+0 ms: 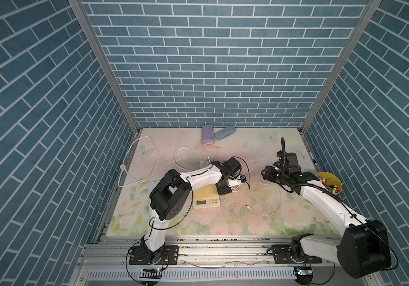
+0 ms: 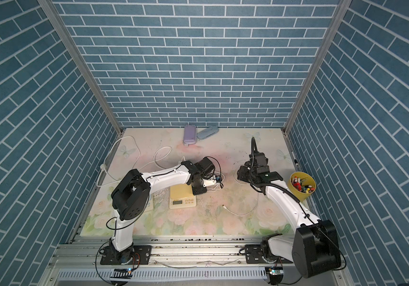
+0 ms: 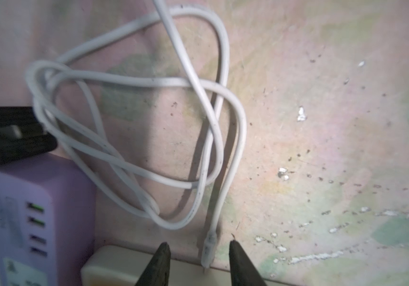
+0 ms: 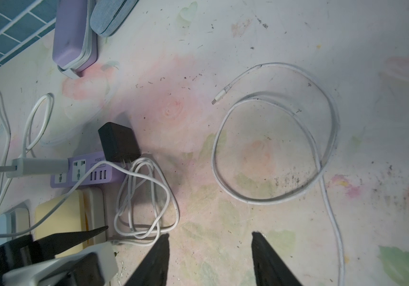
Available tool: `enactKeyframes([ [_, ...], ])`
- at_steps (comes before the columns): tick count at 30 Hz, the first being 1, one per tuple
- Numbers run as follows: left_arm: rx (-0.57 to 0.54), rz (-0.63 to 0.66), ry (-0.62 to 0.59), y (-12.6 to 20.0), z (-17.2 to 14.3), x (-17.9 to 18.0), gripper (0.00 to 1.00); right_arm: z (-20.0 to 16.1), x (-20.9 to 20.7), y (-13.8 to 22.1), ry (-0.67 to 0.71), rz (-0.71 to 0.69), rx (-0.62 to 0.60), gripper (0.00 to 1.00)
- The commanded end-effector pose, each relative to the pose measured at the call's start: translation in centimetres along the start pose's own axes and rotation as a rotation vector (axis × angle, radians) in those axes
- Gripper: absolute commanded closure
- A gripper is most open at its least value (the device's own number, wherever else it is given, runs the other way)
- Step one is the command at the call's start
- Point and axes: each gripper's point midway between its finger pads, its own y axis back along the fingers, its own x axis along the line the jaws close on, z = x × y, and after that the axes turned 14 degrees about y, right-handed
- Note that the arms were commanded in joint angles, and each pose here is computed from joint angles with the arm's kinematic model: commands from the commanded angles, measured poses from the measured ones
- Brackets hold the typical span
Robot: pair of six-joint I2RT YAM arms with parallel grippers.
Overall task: Charge the electronic scale
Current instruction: Pick up the charging cable from the center of the board.
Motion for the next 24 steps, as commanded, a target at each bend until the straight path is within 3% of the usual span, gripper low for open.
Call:
enactKeyframes([
  [1,0.071,-0.052,-0.028,-0.2,-1.6,-0.4,0.60,1.8,0.9,0.7,0.063,0.034,-0.040,0.46],
  [5,0.105,-0.086,-0.042,-0.9,-2.5,-0.9,0.71,2.6,0.8,0.9,0.097,0.019,-0.045,0.46],
  [8,0.118,-0.108,-0.052,-1.1,-2.6,-1.2,0.97,3.0,0.6,1.1,0.109,0.006,-0.047,0.46],
  [9,0.105,-0.122,-0.058,-0.8,-2.4,-1.4,1.00,3.2,0.7,1.4,0.116,0.006,-0.052,0.47],
  [14,-0.015,-0.147,-0.078,2.6,-0.1,-1.7,1.00,3.6,1.4,3.1,0.142,0.041,-0.113,0.47],
  [17,-0.089,-0.175,-0.092,5.9,1.2,-2.0,1.00,3.1,3.4,4.0,0.206,0.150,-0.137,0.47],
  [20,-0.113,-0.229,-0.127,9.0,1.3,-2.9,1.00,1.5,6.0,5.2,0.372,0.266,-0.176,0.49],
  [24,-0.133,-0.359,-0.109,12.4,0.2,-4.5,1.00,-1.5,8.9,7.9,0.742,0.294,-0.310,0.50],
])
